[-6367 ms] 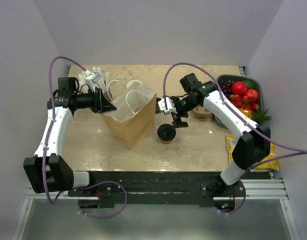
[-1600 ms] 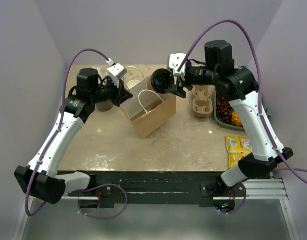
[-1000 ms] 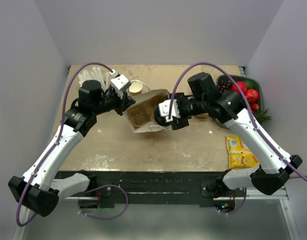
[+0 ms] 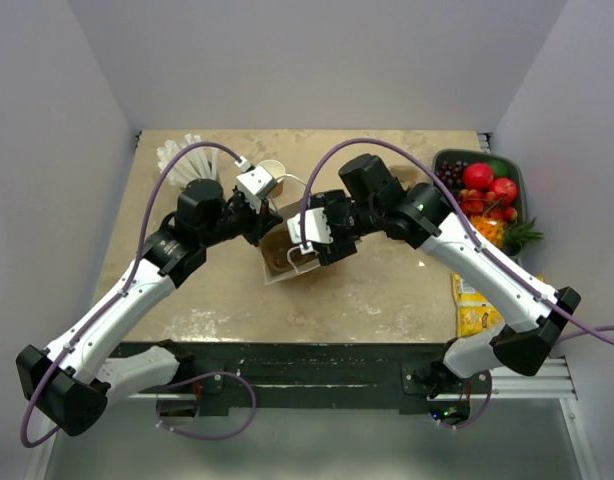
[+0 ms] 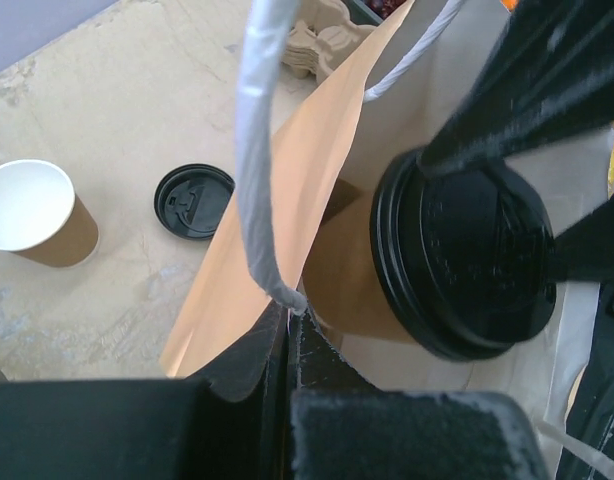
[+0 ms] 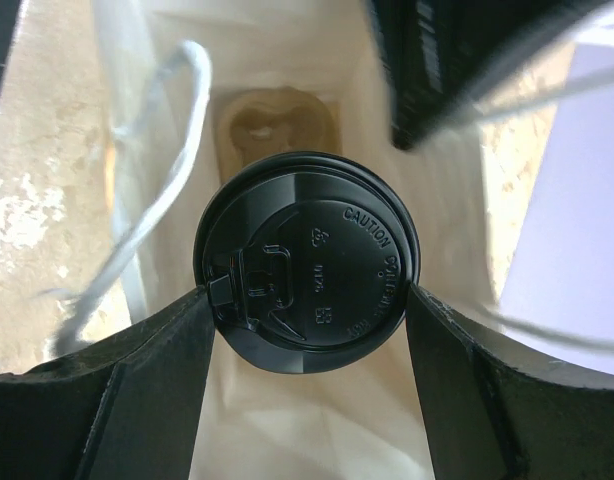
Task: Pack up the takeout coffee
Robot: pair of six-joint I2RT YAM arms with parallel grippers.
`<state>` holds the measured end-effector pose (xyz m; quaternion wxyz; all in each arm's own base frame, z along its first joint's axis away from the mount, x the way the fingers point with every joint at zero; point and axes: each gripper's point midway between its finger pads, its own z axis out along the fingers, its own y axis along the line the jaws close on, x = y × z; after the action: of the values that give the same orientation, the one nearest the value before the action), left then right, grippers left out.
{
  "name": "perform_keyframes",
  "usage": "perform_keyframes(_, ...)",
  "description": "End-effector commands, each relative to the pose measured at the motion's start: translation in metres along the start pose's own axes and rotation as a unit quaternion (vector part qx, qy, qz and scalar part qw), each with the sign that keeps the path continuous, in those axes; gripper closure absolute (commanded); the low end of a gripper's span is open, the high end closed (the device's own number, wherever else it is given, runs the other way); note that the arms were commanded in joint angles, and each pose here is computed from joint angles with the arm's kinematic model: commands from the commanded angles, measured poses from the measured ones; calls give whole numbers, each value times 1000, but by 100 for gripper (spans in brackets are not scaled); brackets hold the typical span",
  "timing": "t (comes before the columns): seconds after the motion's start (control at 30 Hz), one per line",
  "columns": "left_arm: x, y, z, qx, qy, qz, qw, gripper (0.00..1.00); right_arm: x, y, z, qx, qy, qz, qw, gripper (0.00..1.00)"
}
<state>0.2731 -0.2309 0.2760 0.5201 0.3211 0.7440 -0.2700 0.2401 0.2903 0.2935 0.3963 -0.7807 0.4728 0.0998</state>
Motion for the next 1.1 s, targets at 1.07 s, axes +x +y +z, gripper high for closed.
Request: perform_keyframes(1.07,2,-16,12,48,5,-49,998,100,32,21,118,20,-2,29,999,36)
